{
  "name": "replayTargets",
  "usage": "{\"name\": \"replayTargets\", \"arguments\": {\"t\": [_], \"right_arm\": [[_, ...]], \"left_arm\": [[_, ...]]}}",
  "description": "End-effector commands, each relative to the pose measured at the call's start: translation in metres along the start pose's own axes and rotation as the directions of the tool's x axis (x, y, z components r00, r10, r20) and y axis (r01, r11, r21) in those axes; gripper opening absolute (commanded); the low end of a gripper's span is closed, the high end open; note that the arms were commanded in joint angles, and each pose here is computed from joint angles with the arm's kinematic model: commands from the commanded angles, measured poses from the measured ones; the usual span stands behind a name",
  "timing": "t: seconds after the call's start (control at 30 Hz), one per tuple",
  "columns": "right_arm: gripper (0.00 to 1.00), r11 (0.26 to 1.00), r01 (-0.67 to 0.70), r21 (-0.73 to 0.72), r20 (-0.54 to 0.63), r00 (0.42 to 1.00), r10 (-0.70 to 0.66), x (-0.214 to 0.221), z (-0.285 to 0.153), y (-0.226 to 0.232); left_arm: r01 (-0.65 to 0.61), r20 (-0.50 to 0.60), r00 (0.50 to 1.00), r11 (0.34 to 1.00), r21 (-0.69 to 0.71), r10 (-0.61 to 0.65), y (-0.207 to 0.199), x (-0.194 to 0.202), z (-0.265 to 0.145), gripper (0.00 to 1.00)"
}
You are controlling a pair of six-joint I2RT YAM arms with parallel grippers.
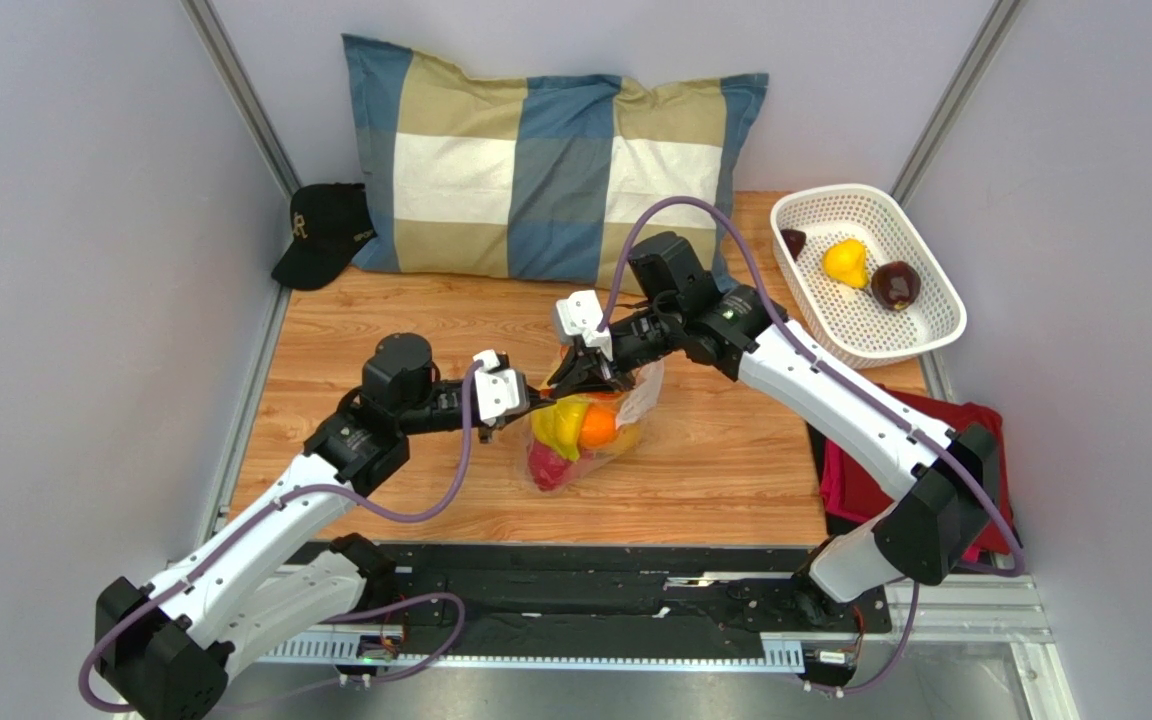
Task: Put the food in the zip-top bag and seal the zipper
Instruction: Zip the zipper food storage bag at the center of the board.
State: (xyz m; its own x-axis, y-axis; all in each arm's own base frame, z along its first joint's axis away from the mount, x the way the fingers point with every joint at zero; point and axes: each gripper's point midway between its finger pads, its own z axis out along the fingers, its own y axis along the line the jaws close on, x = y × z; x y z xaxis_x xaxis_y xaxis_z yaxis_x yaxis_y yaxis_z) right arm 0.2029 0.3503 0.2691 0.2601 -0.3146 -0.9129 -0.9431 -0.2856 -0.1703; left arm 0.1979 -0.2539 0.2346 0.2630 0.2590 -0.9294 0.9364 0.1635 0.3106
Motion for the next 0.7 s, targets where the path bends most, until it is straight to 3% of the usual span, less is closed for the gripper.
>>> {"name": "replayTargets", "arguments": {"t": [0.0,0.67], "right_arm": [[0.0,0.997,0.013,0.078,-0.102,0.995,-0.005,0.025,-0.019,-0.016],[0.0,0.979,-0.035,0.201,-0.299,0.949,0.096,0.101,-0.09,-0.036]], "left_arm": [[-0.113,0.116,0.986,0.992,-0.046,0.118,0.006,-0.04,-0.01,0.0],[-0.078,0.077,0.993,0.981,-0.175,0.093,0.025,-0.034,-0.028,0.0]]}}
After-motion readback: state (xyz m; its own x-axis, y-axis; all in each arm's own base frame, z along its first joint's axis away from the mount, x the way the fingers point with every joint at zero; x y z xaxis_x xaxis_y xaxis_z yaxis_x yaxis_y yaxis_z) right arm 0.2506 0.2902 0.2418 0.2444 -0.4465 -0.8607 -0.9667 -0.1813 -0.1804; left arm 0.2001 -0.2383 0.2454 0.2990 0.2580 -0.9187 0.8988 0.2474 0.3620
